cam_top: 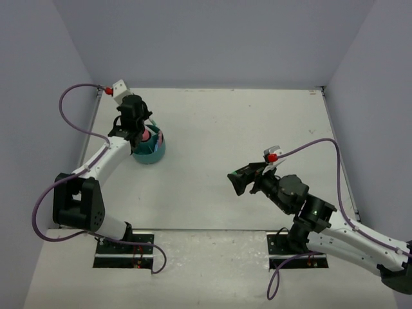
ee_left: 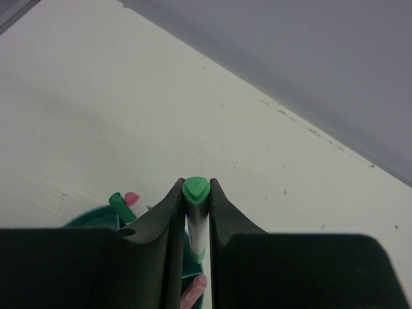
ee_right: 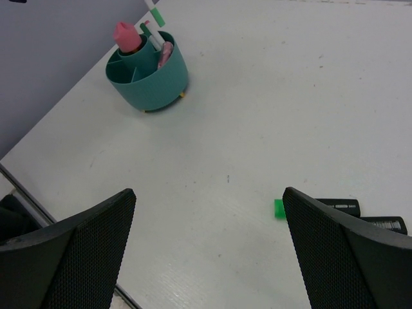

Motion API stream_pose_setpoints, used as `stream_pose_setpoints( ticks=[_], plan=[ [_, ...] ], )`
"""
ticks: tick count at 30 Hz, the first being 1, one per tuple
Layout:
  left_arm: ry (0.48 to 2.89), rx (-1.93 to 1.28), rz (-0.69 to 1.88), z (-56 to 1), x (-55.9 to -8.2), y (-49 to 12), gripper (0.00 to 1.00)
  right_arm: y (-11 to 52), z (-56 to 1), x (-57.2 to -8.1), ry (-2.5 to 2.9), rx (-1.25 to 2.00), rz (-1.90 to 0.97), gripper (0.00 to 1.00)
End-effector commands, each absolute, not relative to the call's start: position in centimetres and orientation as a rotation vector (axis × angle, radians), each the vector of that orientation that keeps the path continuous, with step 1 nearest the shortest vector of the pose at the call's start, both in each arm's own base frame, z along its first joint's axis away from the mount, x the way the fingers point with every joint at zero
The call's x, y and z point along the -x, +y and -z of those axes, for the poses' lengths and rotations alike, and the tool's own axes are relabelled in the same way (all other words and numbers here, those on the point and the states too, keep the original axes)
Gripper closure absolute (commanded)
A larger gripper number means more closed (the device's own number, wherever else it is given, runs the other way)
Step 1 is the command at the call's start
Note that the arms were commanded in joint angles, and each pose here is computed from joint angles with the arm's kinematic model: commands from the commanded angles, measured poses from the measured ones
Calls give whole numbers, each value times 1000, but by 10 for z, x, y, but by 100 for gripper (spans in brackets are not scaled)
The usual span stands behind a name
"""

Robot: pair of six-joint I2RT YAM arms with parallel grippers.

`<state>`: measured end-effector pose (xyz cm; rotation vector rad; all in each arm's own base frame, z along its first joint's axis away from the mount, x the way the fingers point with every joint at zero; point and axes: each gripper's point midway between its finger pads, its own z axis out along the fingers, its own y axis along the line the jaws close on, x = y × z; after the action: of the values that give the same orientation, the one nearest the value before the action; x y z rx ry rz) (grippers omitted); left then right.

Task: Sort the stationery into containers
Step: Place the pen in the storage box.

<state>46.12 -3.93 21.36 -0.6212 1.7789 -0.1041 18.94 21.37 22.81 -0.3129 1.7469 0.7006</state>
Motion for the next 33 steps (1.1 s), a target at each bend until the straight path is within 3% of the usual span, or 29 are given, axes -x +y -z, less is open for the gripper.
stream_pose_setpoints(
  ticks=[1, 13, 23, 30, 33],
  plan=[
    [1738, 701, 20, -213, -456, -18, 100, 219, -231, -192, 1734, 323, -702, 1],
    [1836, 690, 48, -173, -459, -29, 100, 215, -227, -195, 1738, 302, -681, 1],
    [1823, 707, 91, -181, -450, -31, 31, 217, -224, -195, 1748, 302, -679, 1],
    [1696, 612, 283, -270, -438, -56, 17, 210, -205, -216, 1868, 176, -577, 1],
    [1650, 531, 341, -319, -423, -68, 2, 194, -179, -239, 2013, 18, -507, 1]
  ],
)
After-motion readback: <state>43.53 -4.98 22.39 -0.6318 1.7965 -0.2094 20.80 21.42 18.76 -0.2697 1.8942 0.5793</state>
